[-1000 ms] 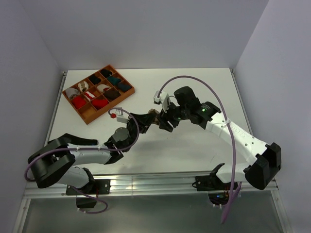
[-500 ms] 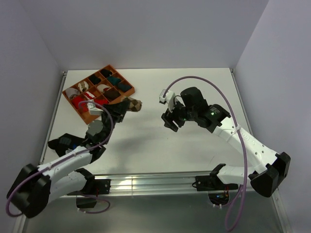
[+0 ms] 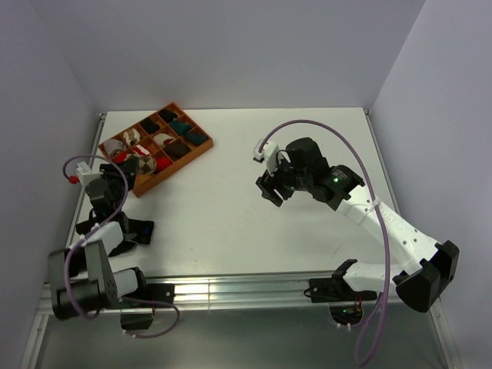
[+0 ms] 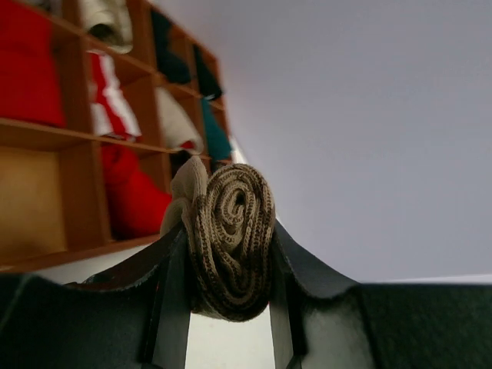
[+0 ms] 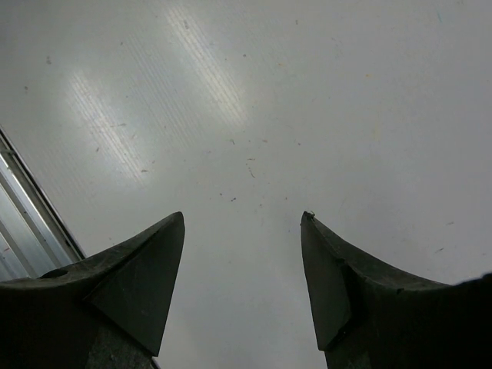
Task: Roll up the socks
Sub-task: Place the sock in the storage box.
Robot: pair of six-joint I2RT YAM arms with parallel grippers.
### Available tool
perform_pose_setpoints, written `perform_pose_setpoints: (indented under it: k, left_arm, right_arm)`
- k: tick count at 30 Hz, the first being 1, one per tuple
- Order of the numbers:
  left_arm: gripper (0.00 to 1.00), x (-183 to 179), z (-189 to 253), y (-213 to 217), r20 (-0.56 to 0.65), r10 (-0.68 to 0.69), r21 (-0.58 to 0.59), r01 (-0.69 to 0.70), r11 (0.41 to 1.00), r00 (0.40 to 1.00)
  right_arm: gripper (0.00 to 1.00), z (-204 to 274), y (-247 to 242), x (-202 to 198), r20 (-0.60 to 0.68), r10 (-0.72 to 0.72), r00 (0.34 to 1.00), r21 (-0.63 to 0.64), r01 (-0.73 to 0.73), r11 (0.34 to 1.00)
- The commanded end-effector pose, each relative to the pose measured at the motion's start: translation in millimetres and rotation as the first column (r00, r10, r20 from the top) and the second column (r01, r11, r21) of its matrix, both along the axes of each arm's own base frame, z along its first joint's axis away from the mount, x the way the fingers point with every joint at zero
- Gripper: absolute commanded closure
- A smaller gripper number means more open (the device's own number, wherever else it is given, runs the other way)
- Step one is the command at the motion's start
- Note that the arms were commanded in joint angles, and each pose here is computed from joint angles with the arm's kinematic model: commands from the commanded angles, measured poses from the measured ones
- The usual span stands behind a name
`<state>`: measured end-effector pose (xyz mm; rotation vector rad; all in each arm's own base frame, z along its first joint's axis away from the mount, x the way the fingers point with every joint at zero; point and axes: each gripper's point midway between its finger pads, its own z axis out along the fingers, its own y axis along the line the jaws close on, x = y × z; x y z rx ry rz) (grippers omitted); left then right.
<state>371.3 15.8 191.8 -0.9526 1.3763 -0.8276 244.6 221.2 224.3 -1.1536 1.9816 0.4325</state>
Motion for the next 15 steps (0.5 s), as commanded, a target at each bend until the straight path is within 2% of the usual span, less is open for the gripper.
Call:
perform_pose_setpoints:
  k: [1,9,15]
  left_arm:
    - [1.00,18,24,-1,0.109,-0.138,0.054,0.133,0.990,0.984]
    - [1.00,51,-16,28,0.035,-0.135,0.010,0.135,0.991,0.990]
    - [1.00,50,-49,38,-0.050,-0.123,-0.028,0.122,0.992,0.991]
  right_arm:
    - [0.31,15,2,6,0.047,-0.012,0.999,0.042,0.010,0.999]
    - [0.31,12,3,2,0.039,0.005,0.999,0.045,-0.007,0.999]
    - [0.31,4,3,2,0.026,0.013,1.000,0.029,-0.014,0.999]
